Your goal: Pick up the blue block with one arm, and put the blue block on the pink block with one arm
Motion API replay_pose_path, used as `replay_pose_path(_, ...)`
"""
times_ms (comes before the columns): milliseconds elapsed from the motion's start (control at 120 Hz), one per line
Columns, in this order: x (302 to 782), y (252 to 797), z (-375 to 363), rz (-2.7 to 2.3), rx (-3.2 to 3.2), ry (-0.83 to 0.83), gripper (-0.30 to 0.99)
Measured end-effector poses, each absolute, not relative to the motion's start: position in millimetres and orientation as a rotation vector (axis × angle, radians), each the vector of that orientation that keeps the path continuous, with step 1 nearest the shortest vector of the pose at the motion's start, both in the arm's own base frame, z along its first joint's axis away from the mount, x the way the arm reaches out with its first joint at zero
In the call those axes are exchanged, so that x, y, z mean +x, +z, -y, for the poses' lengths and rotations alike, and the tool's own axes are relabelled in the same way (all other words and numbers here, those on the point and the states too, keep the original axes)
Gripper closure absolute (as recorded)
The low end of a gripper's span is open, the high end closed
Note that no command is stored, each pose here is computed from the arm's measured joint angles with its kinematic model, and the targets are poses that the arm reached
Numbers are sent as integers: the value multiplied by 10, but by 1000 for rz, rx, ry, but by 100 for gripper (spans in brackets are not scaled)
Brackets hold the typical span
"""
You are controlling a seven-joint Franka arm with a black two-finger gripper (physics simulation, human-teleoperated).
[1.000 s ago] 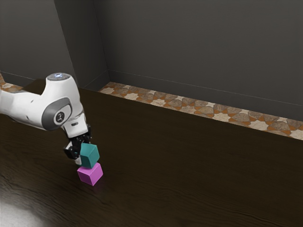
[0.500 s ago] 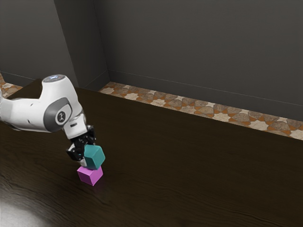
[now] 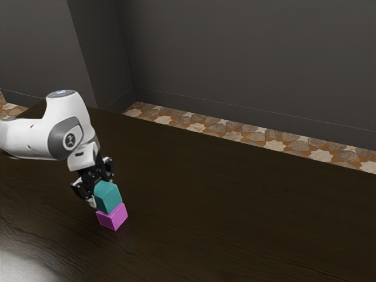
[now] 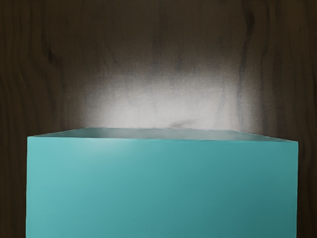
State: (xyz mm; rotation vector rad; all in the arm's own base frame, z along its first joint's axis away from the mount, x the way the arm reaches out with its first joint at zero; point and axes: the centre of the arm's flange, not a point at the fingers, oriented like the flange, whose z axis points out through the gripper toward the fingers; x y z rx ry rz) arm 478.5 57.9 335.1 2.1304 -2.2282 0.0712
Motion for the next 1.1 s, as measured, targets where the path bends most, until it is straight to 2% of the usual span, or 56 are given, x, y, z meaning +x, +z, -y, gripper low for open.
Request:
replay_pose_path(550, 4718, 3278, -645, 2135, 2209, 13, 31)
replay_pose_path(1100, 4854, 3287, -604, 2102, 2253, 34, 31)
